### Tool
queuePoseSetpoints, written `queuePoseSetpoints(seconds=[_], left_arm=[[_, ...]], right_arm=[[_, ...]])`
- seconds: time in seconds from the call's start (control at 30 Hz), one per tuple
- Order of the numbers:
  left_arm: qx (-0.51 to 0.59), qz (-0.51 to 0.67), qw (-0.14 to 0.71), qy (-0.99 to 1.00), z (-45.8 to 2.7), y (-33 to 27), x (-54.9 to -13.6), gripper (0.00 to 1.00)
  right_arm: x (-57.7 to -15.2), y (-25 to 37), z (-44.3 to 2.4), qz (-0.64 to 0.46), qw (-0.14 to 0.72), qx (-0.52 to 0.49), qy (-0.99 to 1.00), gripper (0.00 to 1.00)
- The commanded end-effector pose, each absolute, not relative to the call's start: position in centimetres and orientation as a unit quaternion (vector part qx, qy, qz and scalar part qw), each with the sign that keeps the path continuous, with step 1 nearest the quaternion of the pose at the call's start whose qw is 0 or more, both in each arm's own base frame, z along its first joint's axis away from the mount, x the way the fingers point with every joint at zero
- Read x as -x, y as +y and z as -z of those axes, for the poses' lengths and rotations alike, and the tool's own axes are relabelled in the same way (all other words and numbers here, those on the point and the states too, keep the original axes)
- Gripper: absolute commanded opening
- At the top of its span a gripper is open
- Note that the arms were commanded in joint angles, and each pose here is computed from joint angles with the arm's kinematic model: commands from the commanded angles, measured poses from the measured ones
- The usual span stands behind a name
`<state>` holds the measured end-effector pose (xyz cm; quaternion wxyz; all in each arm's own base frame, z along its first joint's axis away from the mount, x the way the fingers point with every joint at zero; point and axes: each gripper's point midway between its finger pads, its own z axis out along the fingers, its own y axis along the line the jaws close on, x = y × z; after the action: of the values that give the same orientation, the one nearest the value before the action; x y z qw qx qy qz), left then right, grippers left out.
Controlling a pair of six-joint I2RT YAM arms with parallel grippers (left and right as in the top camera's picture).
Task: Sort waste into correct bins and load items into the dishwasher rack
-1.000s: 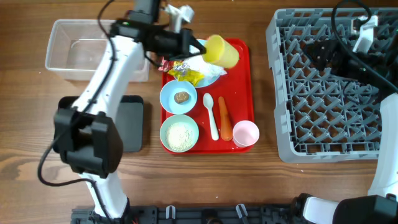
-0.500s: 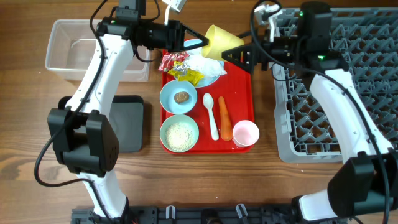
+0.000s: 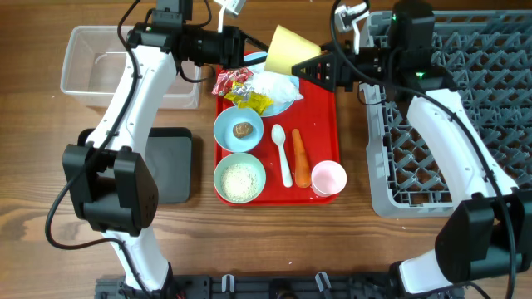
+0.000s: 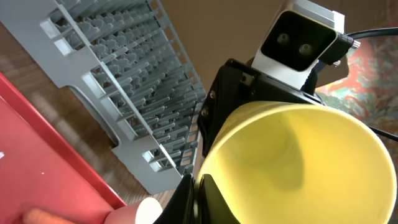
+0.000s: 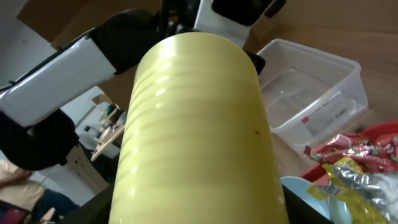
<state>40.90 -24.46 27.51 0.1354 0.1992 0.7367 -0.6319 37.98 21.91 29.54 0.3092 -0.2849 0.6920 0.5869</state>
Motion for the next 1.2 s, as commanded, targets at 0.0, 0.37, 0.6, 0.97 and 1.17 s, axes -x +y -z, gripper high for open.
queuePoseSetpoints(seconds=[0.0, 0.37, 0.6, 0.97, 1.17], left_arm=[[-0.215, 0.647, 0.130, 0.720, -28.8, -24.9, -39.7, 0.04], [-0.213, 0.646, 0.125, 0.722, -28.6, -25.1, -39.5, 0.04], [-0.208, 0.632, 0.131, 0.735, -28.0, -25.0, -39.9, 0.04], [-0.225, 0.240, 0.300, 0.895, -19.0, -29.0, -45.6, 0.92], [-0.290, 0.144, 0.345, 0.881, -12.3, -34.1, -47.7, 1.00]], right_arm=[[-38.5, 22.1, -30.1, -0.597, 0.313, 0.293, 0.678, 0.59], [-38.5, 22.2, -31.3, -0.603, 0.324, 0.306, 0.662, 0.68], [-38.5, 22.2, -31.3, -0.603, 0.324, 0.305, 0.662, 0.71], [-42.5, 9.0, -34.3, -0.545, 0.430, 0.210, 0.689, 1.00], [-41.0, 5.0, -34.3, -0.526, 0.444, 0.183, 0.702, 1.00]])
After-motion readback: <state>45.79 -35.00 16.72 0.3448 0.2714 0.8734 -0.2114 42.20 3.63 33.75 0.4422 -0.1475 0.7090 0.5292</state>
